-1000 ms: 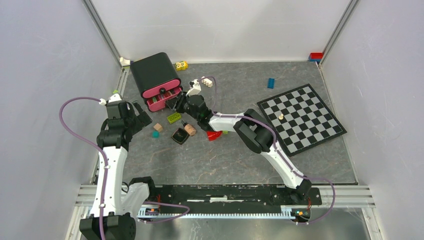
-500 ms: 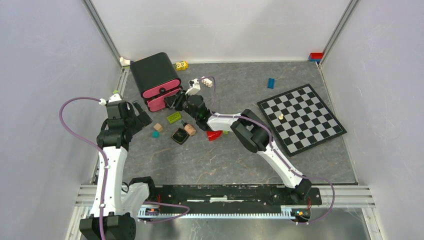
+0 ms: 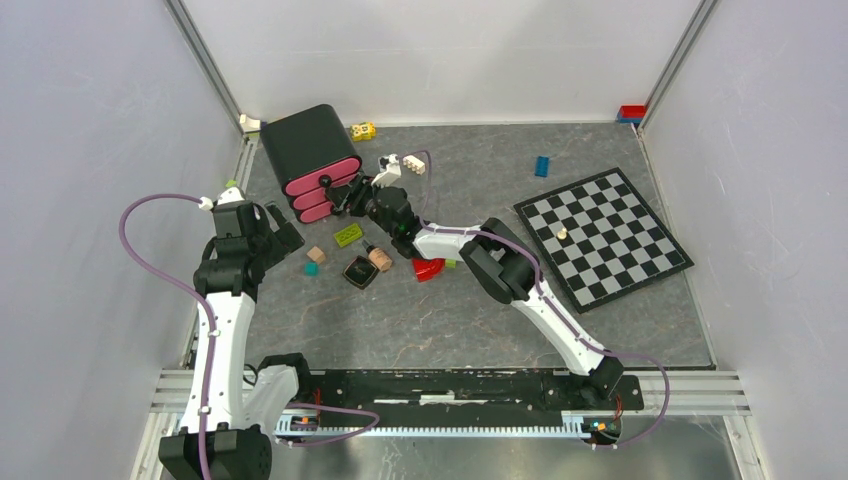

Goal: Organize the makeup
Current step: Close the drawer in the storage box.

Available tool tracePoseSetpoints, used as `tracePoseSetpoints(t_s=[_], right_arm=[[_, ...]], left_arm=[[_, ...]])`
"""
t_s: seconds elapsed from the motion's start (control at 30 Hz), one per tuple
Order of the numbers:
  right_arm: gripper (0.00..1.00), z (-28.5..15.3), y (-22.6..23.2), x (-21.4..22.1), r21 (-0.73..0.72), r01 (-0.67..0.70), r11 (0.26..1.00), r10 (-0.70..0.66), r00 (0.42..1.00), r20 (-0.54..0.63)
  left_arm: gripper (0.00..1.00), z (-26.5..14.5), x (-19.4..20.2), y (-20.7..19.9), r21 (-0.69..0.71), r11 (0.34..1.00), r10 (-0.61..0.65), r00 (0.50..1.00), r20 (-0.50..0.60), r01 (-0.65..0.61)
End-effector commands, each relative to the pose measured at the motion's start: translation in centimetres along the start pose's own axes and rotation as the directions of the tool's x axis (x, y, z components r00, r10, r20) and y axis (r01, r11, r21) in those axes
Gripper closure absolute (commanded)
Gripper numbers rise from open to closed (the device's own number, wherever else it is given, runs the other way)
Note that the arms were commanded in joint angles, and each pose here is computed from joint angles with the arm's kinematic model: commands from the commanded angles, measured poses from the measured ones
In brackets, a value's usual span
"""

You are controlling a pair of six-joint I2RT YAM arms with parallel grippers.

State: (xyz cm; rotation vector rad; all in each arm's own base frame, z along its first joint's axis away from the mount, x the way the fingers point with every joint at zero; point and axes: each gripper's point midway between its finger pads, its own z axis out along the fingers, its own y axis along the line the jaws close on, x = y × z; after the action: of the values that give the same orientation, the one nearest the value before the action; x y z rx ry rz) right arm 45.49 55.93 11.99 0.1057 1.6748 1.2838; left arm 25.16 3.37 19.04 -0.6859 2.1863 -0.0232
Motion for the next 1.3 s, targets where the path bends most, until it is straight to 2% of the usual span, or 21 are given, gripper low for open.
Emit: tracePoseSetpoints(t_s=[0.0, 0.37, 0.53, 0.87, 1.03, 1.27], right_arm=[[0.4, 0.4, 2.1, -3.2, -0.077, 0.027, 0.997, -0.02, 0.996, 0.089], [0.4, -3.8, 5.3, -5.4, -0.15, 0.129, 0.98, -0.116, 0.989, 0.095], [0.4, -6.6, 6.2, -6.7, -0.14, 0.223, 0.965, -0.212, 0.973, 0.089], [0.39, -10.9, 3.0, -6.0, -0.022, 0.367, 0.93, -0.367, 0.93, -0.017], [0.39, -9.2, 1.7, -4.6, 0.006, 0.381, 0.925, -0.379, 0.922, -0.081], [0.4, -5.4, 0.4, -2.1, 0.02, 0.315, 0.949, -0.309, 0.941, -0.137]], left_arm=[[0.0, 0.1, -0.8, -0.4, 0.019, 1.0, 0.002, 1.0, 0.03, -0.003], [0.0, 0.2, -0.9, -0.3, 0.014, 1.0, 0.0, 0.999, 0.033, -0.001], [0.0, 0.3, -0.8, -0.2, 0.013, 1.0, 0.001, 1.0, 0.028, -0.002], [0.0, 0.2, -0.8, -0.3, 0.014, 1.0, -0.001, 1.0, 0.027, 0.0], [0.0, 0.2, -0.8, -0.3, 0.016, 1.0, -0.001, 1.0, 0.028, 0.0], [0.0, 0.1, -0.9, -0.3, 0.018, 1.0, 0.0, 0.999, 0.033, -0.001]])
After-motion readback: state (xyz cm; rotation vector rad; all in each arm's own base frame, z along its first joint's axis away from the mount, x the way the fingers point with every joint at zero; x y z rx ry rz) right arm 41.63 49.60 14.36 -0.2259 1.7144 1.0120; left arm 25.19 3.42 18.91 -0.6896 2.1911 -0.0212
